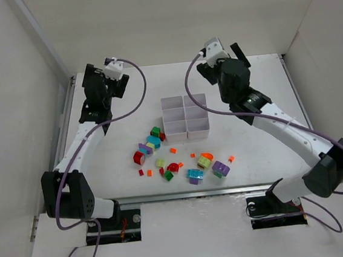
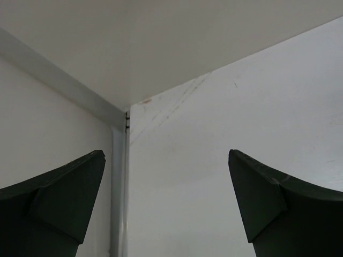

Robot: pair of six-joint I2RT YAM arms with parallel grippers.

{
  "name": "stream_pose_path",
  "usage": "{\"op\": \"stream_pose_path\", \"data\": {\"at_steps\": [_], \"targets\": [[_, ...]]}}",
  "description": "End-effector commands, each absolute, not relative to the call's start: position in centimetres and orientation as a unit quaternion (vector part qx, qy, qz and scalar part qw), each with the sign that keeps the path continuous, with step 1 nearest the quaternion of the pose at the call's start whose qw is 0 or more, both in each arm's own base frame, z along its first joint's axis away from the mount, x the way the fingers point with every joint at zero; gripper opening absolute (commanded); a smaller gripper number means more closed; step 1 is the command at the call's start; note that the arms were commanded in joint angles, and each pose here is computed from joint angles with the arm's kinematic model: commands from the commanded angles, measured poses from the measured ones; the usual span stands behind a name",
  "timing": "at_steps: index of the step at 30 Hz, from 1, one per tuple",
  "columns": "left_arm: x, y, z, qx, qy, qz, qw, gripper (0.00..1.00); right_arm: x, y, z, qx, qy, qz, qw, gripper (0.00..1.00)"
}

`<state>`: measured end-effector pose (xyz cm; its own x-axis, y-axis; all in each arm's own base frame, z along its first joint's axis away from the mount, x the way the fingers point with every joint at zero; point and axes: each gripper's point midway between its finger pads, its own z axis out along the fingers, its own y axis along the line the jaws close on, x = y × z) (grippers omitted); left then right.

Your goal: Sort the legos into containers by color

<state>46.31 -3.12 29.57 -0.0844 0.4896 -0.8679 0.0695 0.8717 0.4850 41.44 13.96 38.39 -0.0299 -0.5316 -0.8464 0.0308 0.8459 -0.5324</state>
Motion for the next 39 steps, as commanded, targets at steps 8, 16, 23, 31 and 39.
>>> {"op": "stream_pose_path", "data": {"at_steps": [8,16,23,31,39], "targets": [[42.2,-8.5,32.1,0.193,0.75,-0.031,0.632,0.99,34.4,19.4,36.9,-0.277,0.764,0.075,0.578,0.99],[41.9,-9.2,31.9,0.161,0.735,-0.068,0.655,0.99,27.4,23.2,25.6,-0.319,0.878,0.162,0.318,0.99],[39.2,-8.6,28.9,0.173,0.746,-0.058,0.641,0.99,20.4,19.1,19.1,-0.268,0.947,0.098,0.144,0.99],[35.6,-10.8,29.0,0.202,0.737,-0.131,0.632,0.99,17.1,17.6,16.1,-0.248,0.958,0.087,0.119,0.99],[35.4,-11.4,30.7,0.193,0.721,-0.154,0.647,0.99,18.0,17.6,12.7,-0.237,0.967,0.038,0.085,0.94]]}}
